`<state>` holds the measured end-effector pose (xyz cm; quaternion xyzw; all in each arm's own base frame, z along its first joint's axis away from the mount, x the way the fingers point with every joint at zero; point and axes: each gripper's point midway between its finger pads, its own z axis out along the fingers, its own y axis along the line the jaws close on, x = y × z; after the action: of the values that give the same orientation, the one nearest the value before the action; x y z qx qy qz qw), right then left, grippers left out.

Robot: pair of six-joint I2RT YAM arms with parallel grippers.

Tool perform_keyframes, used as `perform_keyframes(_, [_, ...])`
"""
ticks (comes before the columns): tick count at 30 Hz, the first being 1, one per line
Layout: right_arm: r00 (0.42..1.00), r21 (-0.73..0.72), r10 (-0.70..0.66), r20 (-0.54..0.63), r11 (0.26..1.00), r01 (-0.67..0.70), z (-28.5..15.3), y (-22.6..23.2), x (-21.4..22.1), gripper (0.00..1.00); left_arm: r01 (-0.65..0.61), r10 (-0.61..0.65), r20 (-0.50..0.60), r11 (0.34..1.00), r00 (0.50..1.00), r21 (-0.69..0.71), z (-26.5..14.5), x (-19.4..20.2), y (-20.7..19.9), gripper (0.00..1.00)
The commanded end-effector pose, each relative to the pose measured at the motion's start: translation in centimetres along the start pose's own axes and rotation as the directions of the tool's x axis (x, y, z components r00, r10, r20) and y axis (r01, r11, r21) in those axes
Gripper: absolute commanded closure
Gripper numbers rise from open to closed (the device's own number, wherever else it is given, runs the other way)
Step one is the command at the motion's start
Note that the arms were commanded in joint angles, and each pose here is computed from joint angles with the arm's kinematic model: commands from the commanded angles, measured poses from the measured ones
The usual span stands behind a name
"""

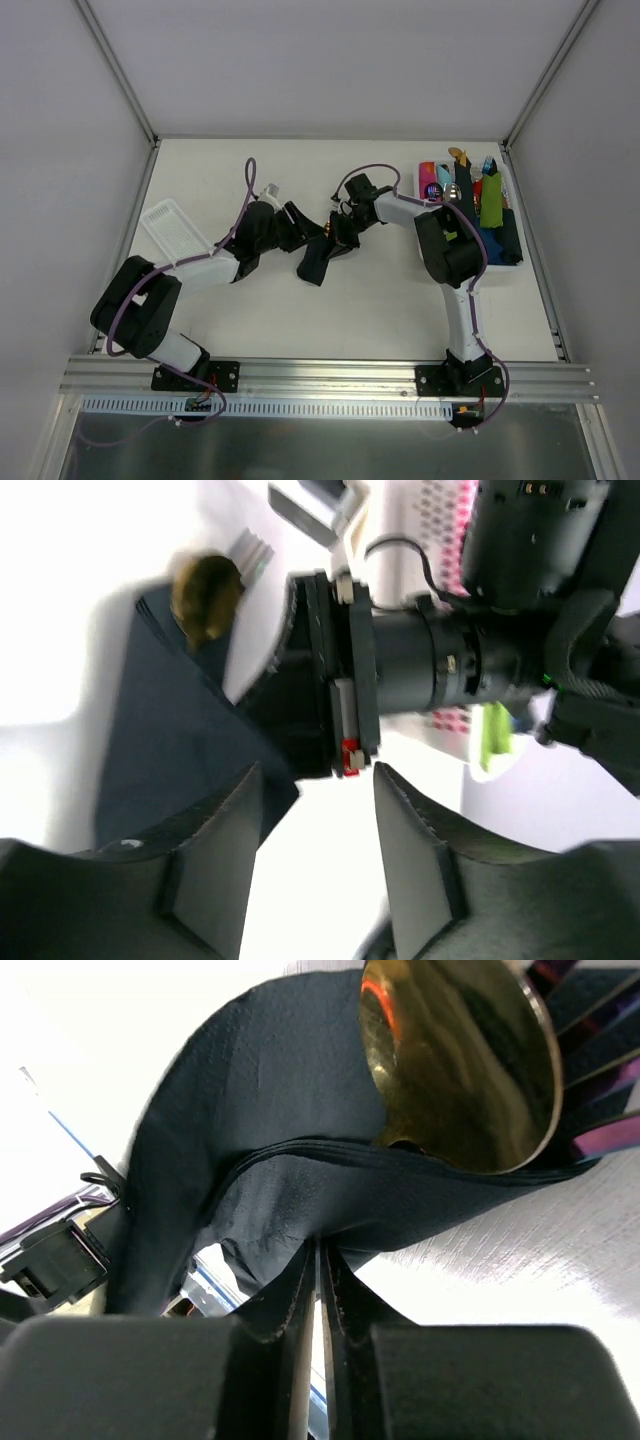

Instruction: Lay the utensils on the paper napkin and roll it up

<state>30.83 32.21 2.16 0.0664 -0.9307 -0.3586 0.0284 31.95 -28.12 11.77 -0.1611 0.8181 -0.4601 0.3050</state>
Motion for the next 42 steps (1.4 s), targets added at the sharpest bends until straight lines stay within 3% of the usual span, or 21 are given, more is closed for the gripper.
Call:
perform_keyframes(1, [1.000,0.118,-0.004,-0.009,0.993,0.005,0.7,-2.6,0.2,0.92,-0.185,0.171,-0.078,0.947,0.982,-0.262,-1.5,0.4,5.2,0.52])
perform_keyframes(6, [1.000,0.126,-0.007,-0.008,0.992,0.008,0.7,-2.7,0.2,0.92,-0.158,0.120,-0.143,0.943,0.982,-0.293,-1.3,1.4,7.7,0.49])
perform_keyframes(16, [1.000,0.130,-0.005,-0.008,0.992,0.006,0.7,-2.8,0.2,0.93,-0.120,0.096,-0.091,0.941,0.991,-0.317,-1.8,0.6,9.7,0.51])
perform_keyframes(20, [1.000,0.129,-0.008,-0.008,0.992,0.009,0.7,-2.7,0.3,0.93,-0.115,0.102,-0.058,0.942,0.993,-0.316,-2.4,-0.3,9.7,0.59])
perform_keyframes(28, [1.000,0.139,-0.016,-0.012,0.990,0.017,0.7,-2.8,0.4,0.94,-0.132,0.132,-0.016,0.958,0.991,-0.255,-2.7,-1.4,7.9,0.87])
perform_keyframes(35, [1.000,0.148,-0.025,-0.010,0.989,0.027,0.7,-2.7,0.3,0.94,-0.172,0.170,-0.028,0.973,0.985,-0.153,-2.3,-1.6,5.4,1.00])
perform_keyframes(42, [1.000,0.150,-0.026,-0.012,0.988,0.027,0.8,-2.7,0.3,0.94,-0.201,0.199,-0.112,0.980,0.974,-0.005,-1.2,0.2,3.1,1.00])
